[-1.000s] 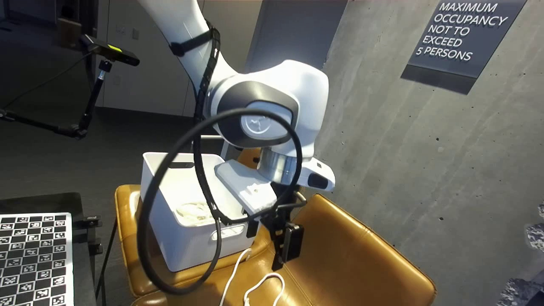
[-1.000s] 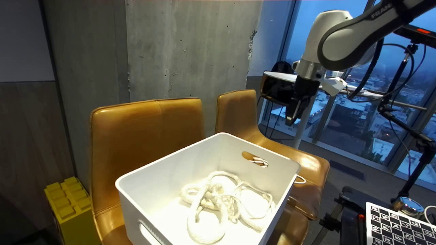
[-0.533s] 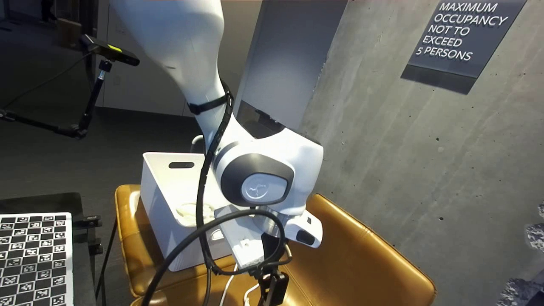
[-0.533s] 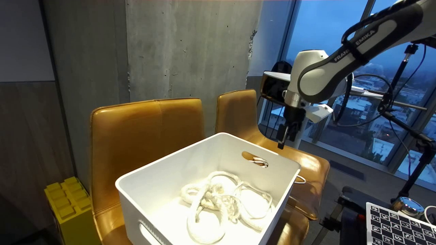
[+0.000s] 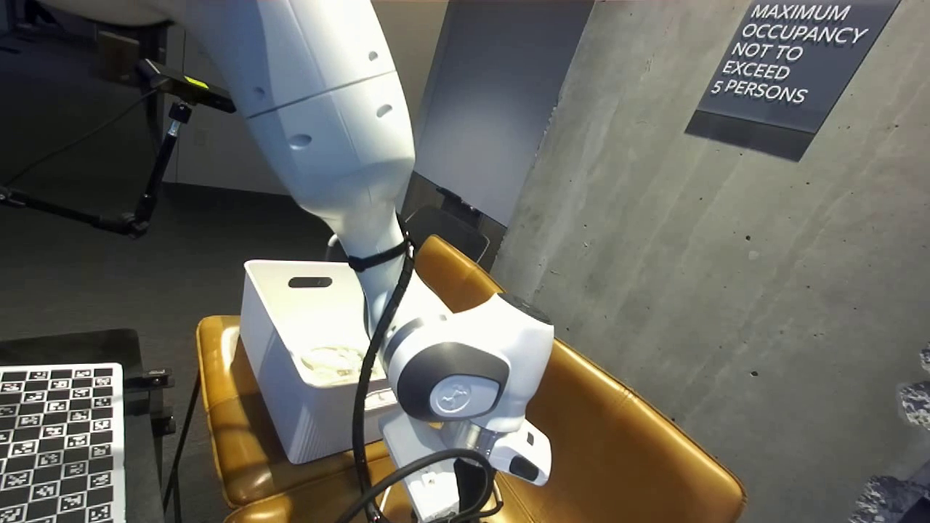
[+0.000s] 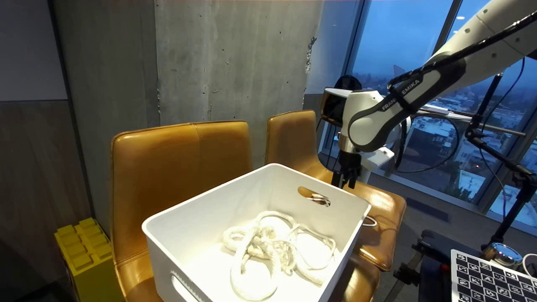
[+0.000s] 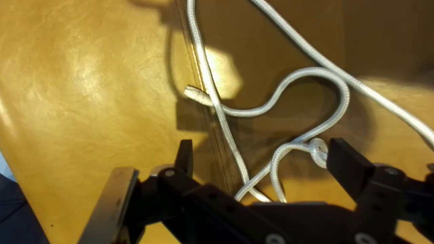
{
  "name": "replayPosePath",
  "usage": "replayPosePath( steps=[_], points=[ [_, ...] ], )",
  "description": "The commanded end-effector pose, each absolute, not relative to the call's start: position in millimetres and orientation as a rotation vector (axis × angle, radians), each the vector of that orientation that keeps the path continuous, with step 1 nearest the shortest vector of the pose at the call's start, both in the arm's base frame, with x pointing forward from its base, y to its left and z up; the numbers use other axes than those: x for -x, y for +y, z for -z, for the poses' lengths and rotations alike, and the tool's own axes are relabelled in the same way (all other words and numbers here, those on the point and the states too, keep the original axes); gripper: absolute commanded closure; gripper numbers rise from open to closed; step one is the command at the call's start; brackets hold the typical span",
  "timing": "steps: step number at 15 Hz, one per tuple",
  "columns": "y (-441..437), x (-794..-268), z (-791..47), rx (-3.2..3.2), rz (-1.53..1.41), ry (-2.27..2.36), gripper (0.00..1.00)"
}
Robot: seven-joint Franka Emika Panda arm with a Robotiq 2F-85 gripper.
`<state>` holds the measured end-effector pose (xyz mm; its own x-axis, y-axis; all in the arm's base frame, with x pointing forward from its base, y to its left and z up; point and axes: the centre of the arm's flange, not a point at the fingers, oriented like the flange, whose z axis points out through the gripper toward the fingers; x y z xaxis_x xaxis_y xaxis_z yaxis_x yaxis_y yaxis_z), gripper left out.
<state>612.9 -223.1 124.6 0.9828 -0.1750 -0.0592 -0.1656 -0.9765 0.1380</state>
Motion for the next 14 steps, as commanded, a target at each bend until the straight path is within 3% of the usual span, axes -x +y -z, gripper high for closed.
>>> replayPosePath(
  steps=[1,12,13,14],
  points=[
    [-237.6,-641.1,-102.5,-2.964,0.096,-0.288,0.0],
    [-232.3,-657.6,-44.9,-2.928,0.11,-0.296,0.0],
    [-232.7,-655.8,-39.7,-2.927,0.119,-0.298,0.21],
    [-232.2,-654.8,-37.3,-2.925,0.123,-0.298,0.28]
  ],
)
